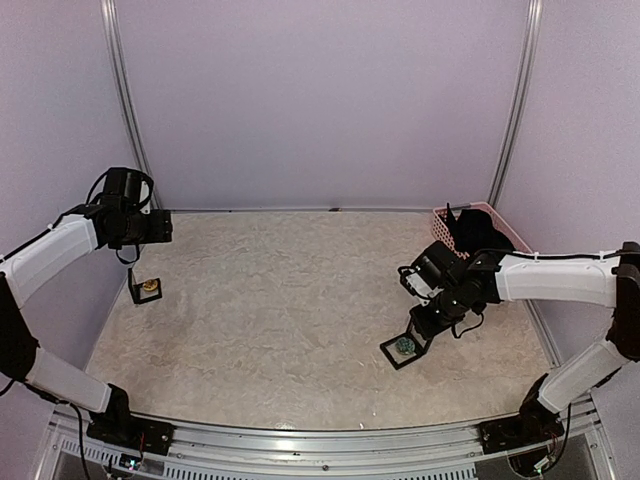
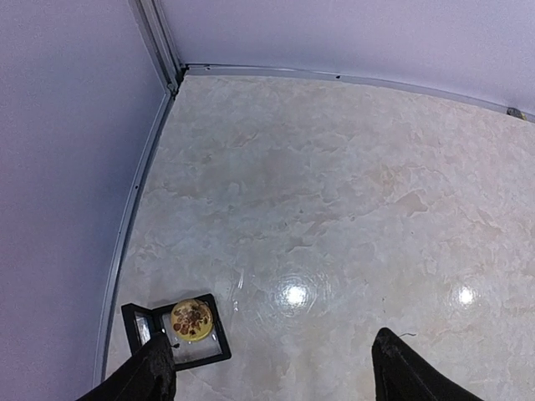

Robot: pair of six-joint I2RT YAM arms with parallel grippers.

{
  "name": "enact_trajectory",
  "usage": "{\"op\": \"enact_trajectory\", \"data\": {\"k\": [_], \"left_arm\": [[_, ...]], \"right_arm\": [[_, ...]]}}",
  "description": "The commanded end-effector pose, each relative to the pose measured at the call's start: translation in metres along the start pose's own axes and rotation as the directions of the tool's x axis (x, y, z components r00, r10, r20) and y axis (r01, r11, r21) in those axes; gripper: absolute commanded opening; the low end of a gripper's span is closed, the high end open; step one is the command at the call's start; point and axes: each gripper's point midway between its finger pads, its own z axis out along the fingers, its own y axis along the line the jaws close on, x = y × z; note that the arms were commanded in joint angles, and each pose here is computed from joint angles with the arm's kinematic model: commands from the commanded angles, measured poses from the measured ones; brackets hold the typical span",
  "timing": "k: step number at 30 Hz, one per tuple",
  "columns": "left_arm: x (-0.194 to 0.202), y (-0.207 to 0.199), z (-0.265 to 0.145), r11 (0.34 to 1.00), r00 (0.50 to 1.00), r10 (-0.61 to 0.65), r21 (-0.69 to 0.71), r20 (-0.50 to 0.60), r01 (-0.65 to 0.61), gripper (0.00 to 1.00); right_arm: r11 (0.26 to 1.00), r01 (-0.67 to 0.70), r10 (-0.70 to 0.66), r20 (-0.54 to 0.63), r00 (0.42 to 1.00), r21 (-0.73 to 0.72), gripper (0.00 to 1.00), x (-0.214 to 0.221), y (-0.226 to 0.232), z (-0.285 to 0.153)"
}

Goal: Pin the brooch onto the clothing

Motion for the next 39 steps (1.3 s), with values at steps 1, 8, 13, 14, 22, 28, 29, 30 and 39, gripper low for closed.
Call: {"op": "enact_trajectory", "data": {"k": [1, 8, 13, 14, 22, 28, 29, 30, 39], "left_arm": [[-0.008, -0.014, -0.006, 0.998, 0.999, 0.007, 0.061, 0.033, -0.009, 0.77], [-0.013, -0.065, -0.011, 0.977, 0.997, -0.004, 0.213, 0.081, -0.014, 0.77], [-0.009, -0.096, -0.007, 0.952, 0.997, 0.047, 0.298, 0.061, -0.063, 0.77], [-0.007, -0.098, -0.004, 0.951, 0.997, 0.057, 0.301, 0.053, -0.071, 0.76], [-0.002, -0.110, 0.003, 0.932, 0.996, 0.080, 0.353, 0.027, -0.084, 0.76], [-0.001, -0.112, 0.004, 0.927, 0.996, 0.081, 0.364, 0.029, -0.086, 0.77], [-0.002, -0.111, 0.004, 0.928, 0.996, 0.080, 0.363, 0.029, -0.085, 0.77], [-0.002, -0.110, 0.005, 0.929, 0.997, 0.078, 0.361, 0.028, -0.083, 0.77], [0.000, -0.102, 0.012, 0.930, 0.998, 0.057, 0.364, 0.007, -0.056, 0.76]], "right_arm": [[0.995, 0.016, -0.019, 0.030, 0.999, 0.099, 0.03, -0.023, -0.044, -0.009], [0.990, 0.081, -0.083, 0.014, 0.996, 0.120, 0.05, -0.028, -0.083, -0.010], [0.992, 0.026, -0.032, 0.050, 0.998, 0.125, 0.05, -0.028, -0.118, -0.032], [0.988, 0.018, -0.027, 0.059, 0.998, 0.152, 0.06, -0.029, -0.127, -0.036], [0.989, 0.053, -0.054, 0.008, 0.998, 0.138, 0.06, -0.017, -0.153, -0.044], [0.981, 0.015, -0.011, -0.022, 1.000, 0.196, 0.06, -0.001, -0.181, -0.050], [0.977, 0.001, 0.003, -0.019, 1.000, 0.213, 0.06, 0.001, -0.187, -0.051], [0.973, -0.014, 0.018, -0.017, 1.000, 0.229, 0.07, 0.003, -0.195, -0.053], [0.961, -0.064, 0.078, -0.042, 0.996, 0.269, 0.07, 0.018, -0.228, -0.046]]}}
